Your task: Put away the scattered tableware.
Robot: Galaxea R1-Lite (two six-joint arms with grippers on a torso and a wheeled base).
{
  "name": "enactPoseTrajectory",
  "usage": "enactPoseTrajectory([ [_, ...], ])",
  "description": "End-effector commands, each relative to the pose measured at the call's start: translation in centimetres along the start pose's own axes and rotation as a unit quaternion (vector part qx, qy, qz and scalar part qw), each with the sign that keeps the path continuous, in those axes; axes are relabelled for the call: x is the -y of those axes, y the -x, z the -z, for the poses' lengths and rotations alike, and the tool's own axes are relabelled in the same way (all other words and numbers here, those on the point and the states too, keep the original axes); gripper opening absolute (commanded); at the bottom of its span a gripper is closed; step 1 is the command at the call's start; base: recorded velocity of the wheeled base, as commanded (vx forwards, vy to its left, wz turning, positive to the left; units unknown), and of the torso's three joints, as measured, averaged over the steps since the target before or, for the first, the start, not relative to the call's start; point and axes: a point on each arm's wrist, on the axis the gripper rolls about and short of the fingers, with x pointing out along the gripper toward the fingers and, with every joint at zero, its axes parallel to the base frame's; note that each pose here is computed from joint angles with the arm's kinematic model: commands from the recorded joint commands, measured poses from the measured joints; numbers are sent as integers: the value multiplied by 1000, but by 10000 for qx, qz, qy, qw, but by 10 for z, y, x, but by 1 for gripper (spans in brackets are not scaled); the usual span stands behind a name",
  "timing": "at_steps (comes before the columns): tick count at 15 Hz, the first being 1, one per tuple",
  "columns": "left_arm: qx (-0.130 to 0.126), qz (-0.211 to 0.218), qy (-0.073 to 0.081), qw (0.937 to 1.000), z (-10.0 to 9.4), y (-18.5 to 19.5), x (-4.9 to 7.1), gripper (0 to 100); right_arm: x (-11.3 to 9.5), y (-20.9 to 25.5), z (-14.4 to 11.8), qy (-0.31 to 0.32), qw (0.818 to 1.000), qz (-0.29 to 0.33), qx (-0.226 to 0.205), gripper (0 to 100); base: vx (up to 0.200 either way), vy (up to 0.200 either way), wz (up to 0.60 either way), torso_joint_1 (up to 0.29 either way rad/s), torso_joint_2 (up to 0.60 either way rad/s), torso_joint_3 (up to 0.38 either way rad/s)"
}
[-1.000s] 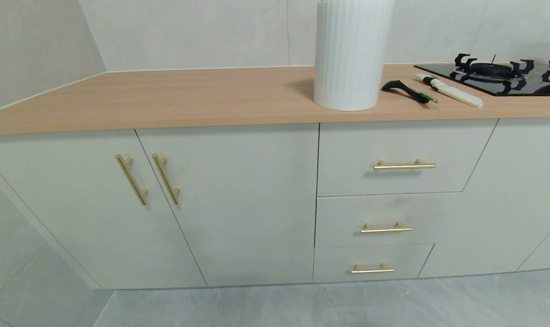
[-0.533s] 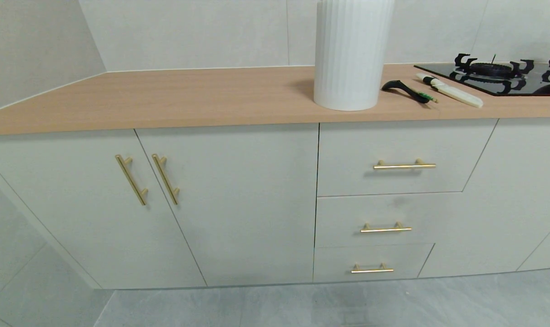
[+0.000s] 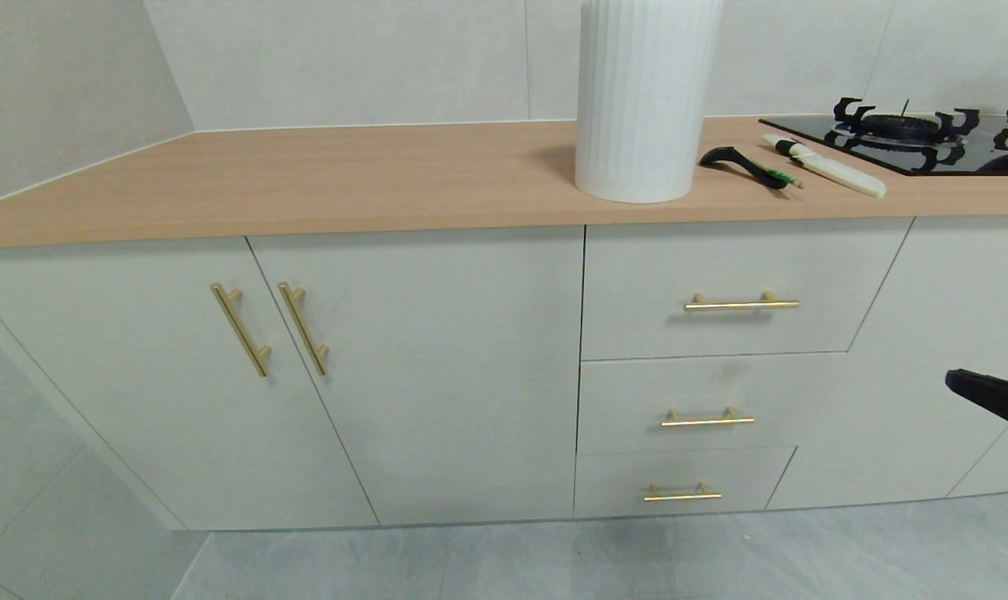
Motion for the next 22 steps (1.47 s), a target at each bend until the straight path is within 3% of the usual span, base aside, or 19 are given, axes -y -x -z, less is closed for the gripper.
enactPoseTrajectory([
  [1, -5, -1, 2, 10000, 0, 0, 0, 100, 5, -33, -12, -60, 9996, -99, -247, 100, 0, 0, 0, 0, 0, 0],
  [6, -5, -1, 2, 10000, 0, 0, 0, 100, -1, -69, 7, -360, 9948, -442, -841, 100, 0, 0, 0, 0, 0, 0],
  [9, -5, -1, 2, 10000, 0, 0, 0, 100, 4, -106, 24, -420, 9897, -285, -1337, 100, 0, 0, 0, 0, 0, 0],
  [12, -5, -1, 2, 10000, 0, 0, 0, 100, 10, -154, 57, -456, 9813, 47, -1870, 100, 0, 0, 0, 0, 0, 0],
  [17, -5, -1, 2, 10000, 0, 0, 0, 100, 12, -185, 86, -481, 9759, 73, -2126, 100, 0, 0, 0, 0, 0, 0],
  [18, -5, -1, 2, 10000, 0, 0, 0, 100, 6, -198, 106, -430, 9744, 19, -2205, 100, 0, 0, 0, 0, 0, 0],
  [22, -5, -1, 2, 10000, 0, 0, 0, 100, 3, -224, 137, -274, 9756, 436, -2133, 100, 0, 0, 0, 0, 0, 0],
])
